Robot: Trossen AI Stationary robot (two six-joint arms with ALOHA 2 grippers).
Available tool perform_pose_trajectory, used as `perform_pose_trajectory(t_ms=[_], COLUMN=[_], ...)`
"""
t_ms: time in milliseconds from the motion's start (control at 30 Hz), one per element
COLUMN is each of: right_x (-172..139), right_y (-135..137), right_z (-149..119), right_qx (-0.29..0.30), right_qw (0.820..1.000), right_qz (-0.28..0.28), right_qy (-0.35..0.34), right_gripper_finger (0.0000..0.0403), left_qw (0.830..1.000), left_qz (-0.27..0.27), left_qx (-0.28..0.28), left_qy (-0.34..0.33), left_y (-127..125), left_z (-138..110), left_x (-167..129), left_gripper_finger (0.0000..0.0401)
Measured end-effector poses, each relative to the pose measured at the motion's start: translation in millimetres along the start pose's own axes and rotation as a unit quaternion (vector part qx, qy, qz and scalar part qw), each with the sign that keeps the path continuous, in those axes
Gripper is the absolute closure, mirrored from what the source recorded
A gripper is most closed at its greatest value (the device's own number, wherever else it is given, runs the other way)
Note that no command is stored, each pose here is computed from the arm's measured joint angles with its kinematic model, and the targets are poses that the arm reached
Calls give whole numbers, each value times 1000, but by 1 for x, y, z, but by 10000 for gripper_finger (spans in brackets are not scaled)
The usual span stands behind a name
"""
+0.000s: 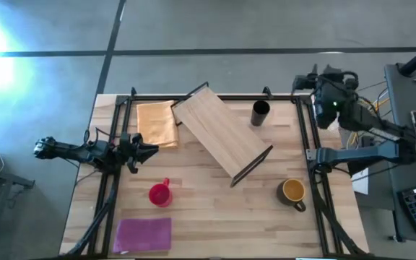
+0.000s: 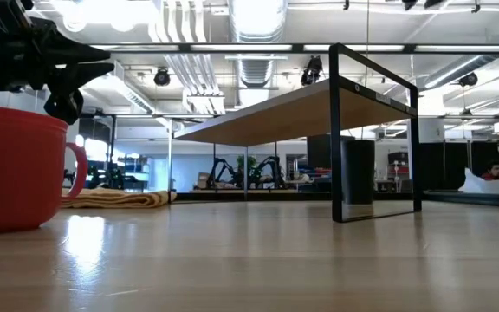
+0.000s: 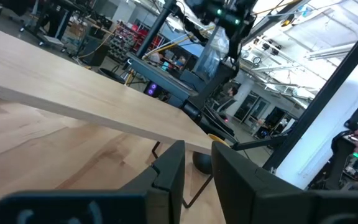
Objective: Stack small to large cups/mugs on shelf
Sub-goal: Put the black cup on the shelf
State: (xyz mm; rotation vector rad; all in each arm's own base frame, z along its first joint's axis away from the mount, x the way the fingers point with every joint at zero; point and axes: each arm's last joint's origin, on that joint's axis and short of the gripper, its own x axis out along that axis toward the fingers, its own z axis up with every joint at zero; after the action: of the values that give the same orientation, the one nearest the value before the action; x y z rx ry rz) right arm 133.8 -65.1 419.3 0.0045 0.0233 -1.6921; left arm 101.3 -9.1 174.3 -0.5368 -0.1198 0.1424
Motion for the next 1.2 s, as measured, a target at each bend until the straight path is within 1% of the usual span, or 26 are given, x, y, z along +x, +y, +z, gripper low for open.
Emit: perform_pose_trajectory(t_ms=[33, 100, 133, 233, 267, 367, 400, 467, 500, 533, 600, 733, 833, 867, 900, 967, 1033, 1133, 1200], right_x=[-2, -3, -3, -9, -12, -14, -14, -12, -9, -6, -2, 14, 27, 32, 36, 46, 58, 78, 88], right_y=[3, 8, 9, 11, 11, 14, 15, 14, 10, 5, 0, -7, -21, -24, -26, -21, -11, 4, 14], right_z=[7, 17, 20, 25, 25, 19, 14, 6, 2, -4, -13, -24, -41, -47, -54, -67, -79, -96, -107], right_qx=[1, -8, -10, -45, -47, -70, -78, -57, -55, -65, -91, -99, -89, -83, -75, -49, -19, -15, -29], right_qw=[1000, 997, 996, 992, 990, 986, 981, 960, 947, 938, 932, 923, 901, 894, 886, 869, 859, 846, 830], right_qz=[17, 69, 79, 102, 107, 106, 119, 147, 147, 133, 103, 93, 60, 57, 64, 104, 140, 149, 146], right_qy=[4, 23, 34, 66, 75, 104, 134, 232, 280, 312, 335, 360, 420, 436, 454, 481, 492, 511, 538], right_gripper_finger=[220, 220, 220, 221, 221, 226, 229, 232, 233, 233, 227, 201, 181, 175, 168, 157, 149, 141, 139], left_qw=[1000, 1000, 1000, 1000, 1000, 1000, 1000, 1000, 1000, 1000, 1000, 1000, 1000, 1000, 1000, 1000, 1000, 1000, 1000], left_qz=[0, 0, 0, 0, 0, 0, 0, 0, 0, 0, 0, 0, 1, 1, 1, 2, 1, 2, 1], left_qx=[0, 0, 0, 0, 0, 0, 0, 0, 0, 0, 0, 0, 1, 1, 1, 1, 1, 1, 1], left_qy=[0, 0, 0, 0, 0, 0, 0, 0, 0, 0, 0, 0, 2, 2, 2, 3, 3, 3, 3], left_y=[0, 0, 0, 0, 0, 0, 0, 0, 0, 0, 0, 0, 0, 0, 0, 0, 0, 0, 0], left_z=[0, 0, 0, 0, 0, 0, 0, 0, 0, 0, 0, 0, 0, 0, 0, -1, -1, -1, -1], left_x=[0, 0, 0, 0, 0, 0, 0, 0, 0, 0, 0, 0, 0, 0, 0, 0, 0, 0, 0], left_gripper_finger=[335, 335, 335, 335, 335, 335, 335, 335, 335, 335, 335, 335, 335, 335, 335, 335, 335, 335, 335])
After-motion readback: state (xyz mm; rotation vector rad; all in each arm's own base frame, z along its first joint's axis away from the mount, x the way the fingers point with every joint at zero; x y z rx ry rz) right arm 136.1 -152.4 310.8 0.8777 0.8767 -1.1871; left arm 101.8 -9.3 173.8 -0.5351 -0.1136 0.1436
